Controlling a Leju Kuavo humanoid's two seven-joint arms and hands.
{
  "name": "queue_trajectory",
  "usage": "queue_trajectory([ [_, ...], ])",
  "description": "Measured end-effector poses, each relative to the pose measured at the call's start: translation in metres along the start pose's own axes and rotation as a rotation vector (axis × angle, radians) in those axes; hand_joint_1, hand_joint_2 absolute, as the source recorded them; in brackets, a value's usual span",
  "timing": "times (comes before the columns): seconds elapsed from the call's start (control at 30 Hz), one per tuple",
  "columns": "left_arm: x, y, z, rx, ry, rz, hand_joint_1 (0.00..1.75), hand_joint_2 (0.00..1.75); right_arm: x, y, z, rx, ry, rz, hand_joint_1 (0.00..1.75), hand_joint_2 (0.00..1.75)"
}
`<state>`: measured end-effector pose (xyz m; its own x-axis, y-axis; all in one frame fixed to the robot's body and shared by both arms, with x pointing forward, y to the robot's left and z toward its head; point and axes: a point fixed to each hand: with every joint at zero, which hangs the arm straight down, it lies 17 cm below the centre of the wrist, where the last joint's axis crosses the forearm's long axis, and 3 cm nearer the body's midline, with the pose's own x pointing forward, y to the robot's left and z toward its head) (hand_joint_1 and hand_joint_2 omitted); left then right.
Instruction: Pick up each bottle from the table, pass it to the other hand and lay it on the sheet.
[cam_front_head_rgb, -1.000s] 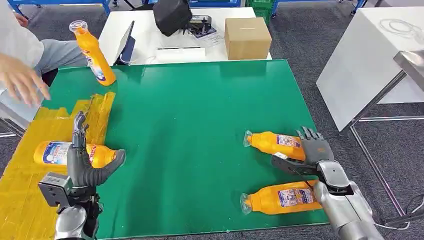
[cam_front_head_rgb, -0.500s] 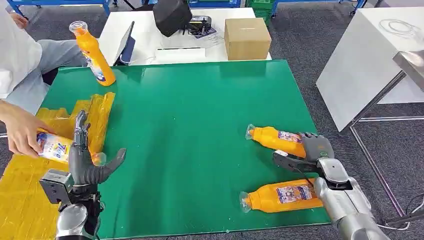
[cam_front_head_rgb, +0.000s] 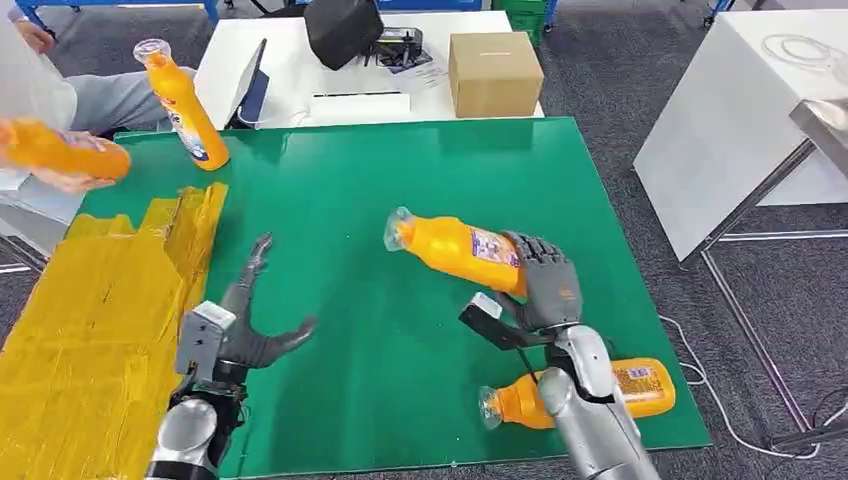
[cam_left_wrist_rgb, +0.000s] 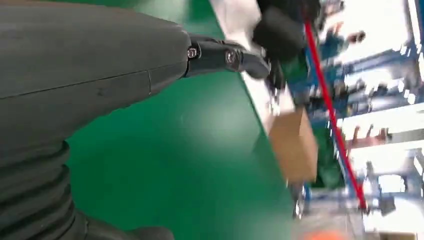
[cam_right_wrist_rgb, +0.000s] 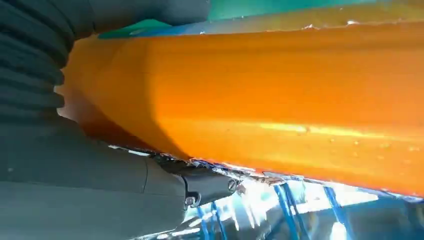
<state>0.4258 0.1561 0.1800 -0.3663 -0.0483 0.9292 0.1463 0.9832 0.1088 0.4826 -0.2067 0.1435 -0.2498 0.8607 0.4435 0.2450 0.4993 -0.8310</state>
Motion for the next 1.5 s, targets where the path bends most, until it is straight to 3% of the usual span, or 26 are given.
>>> queue_trajectory([
  [0.23,-0.004,-0.021,-0.003,-0.054,0.011,0.014,0.0,1.75,0.035,-0.019,-0.002,-0.082,-0.036,-0.113,1.75,1.75],
  [0.37,-0.005,-0.04,-0.007,-0.106,0.023,0.036,0.0,1.75,0.063,-0.027,-0.006,-0.126,-0.075,-0.266,1.75,1.75],
  [0.57,-0.002,-0.058,-0.022,-0.161,0.027,0.172,0.0,1.75,0.12,-0.007,-0.009,-0.048,-0.137,-0.526,1.75,1.75],
  [0.73,0.005,-0.065,-0.036,-0.188,0.018,0.265,0.0,1.75,0.167,0.04,0.003,0.096,-0.183,-0.641,1.75,1.75],
  [0.9,0.005,-0.068,-0.04,-0.201,0.025,0.306,0.0,1.75,0.194,0.073,0.016,0.191,-0.196,-0.677,1.75,1.75],
  [1.5,-0.004,-0.062,-0.035,-0.199,0.052,0.408,0.0,1.75,0.204,0.11,0.024,0.289,-0.19,-0.675,1.75,1.75],
])
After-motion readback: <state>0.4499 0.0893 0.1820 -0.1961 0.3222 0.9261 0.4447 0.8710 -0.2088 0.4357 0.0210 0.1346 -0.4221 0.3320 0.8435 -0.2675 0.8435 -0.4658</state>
